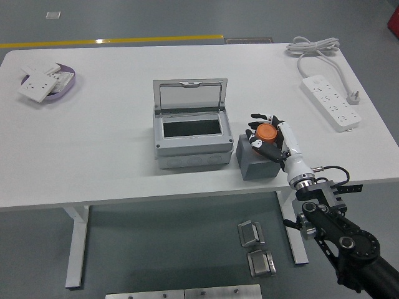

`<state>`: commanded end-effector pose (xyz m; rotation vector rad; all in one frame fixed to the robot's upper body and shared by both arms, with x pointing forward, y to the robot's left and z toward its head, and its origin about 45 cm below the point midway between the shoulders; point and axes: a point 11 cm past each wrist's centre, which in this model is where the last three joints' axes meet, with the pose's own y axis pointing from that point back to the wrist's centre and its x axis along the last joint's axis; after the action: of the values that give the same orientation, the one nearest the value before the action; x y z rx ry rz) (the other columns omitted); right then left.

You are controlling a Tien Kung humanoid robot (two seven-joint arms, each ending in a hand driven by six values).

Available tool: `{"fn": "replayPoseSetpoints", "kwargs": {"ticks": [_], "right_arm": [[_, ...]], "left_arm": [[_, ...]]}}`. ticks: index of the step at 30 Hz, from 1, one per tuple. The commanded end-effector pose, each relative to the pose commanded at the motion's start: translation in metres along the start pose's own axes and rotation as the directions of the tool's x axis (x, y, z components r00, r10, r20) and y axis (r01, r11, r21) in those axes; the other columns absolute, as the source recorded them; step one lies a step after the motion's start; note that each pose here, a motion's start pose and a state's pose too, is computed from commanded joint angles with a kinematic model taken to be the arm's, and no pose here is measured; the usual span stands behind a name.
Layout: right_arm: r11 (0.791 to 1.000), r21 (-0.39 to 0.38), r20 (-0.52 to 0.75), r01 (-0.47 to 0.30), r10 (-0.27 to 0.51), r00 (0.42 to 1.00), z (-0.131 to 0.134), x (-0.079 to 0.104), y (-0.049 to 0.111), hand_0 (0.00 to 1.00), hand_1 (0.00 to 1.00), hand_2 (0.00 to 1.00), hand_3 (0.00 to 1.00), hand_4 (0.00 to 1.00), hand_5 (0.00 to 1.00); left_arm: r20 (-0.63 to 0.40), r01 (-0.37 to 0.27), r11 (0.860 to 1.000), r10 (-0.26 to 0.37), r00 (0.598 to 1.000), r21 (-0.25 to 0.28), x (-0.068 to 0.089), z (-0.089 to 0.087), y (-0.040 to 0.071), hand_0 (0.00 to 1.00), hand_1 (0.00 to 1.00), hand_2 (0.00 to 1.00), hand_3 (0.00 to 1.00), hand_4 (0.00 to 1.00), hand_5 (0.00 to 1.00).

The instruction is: Pick up the cylinder from the cube,place it in the box,flap close box

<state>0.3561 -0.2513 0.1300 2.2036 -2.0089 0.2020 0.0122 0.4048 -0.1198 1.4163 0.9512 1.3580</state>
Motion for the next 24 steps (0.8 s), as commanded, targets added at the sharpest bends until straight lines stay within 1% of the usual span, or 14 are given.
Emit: {"fn": "replayPoseSetpoints", "kwargs": {"ticks": [12, 13, 18, 19, 24], "right_arm": [[1.0, 0.003, 0.009, -0.012, 0.012, 1.0, 0.0014, -0.0007, 0.0011, 0.678, 0.649, 0.577, 0.663, 0.65, 0.132], [1.0, 0.002, 0.009, -0.012, 0.012, 1.0, 0.0019, -0.0008, 0.0013, 0.713, 0.631, 0.55, 0.628, 0.419, 0.048], [1.0, -0.005, 0.009, -0.007, 0.007, 1.0, 0.0041, -0.0031, 0.0025, 0.713, 0.631, 0.55, 0.628, 0.419, 0.048], [1.0, -0.005, 0.01, -0.006, 0.006, 1.0, 0.0041, -0.0038, 0.0026, 0.667, 0.601, 0.52, 0.577, 0.196, 0.019], [1.0, 0.002, 0.011, -0.006, 0.006, 1.0, 0.0014, -0.0065, 0.0019, 0.667, 0.601, 0.52, 0.577, 0.196, 0.019]], "left_arm": [[0.006, 0.004, 1.0, -0.004, 1.0, -0.013, -0.0002, 0.0026, 0.0, 0.583, 0.616, 0.57, 0.609, 0.655, 0.292], [0.006, 0.004, 1.0, -0.004, 1.0, -0.014, 0.0, 0.0026, 0.0, 0.583, 0.616, 0.57, 0.61, 0.655, 0.293], [0.006, 0.003, 1.0, -0.003, 1.0, -0.015, 0.0008, 0.0032, 0.0, 0.583, 0.616, 0.57, 0.61, 0.655, 0.293], [0.006, 0.003, 1.0, -0.003, 1.0, -0.016, 0.0008, 0.0032, 0.0, 0.582, 0.616, 0.57, 0.609, 0.655, 0.294], [0.006, 0.004, 1.0, -0.004, 1.0, -0.016, 0.0002, 0.0033, 0.0, 0.582, 0.616, 0.57, 0.609, 0.655, 0.294]]}}
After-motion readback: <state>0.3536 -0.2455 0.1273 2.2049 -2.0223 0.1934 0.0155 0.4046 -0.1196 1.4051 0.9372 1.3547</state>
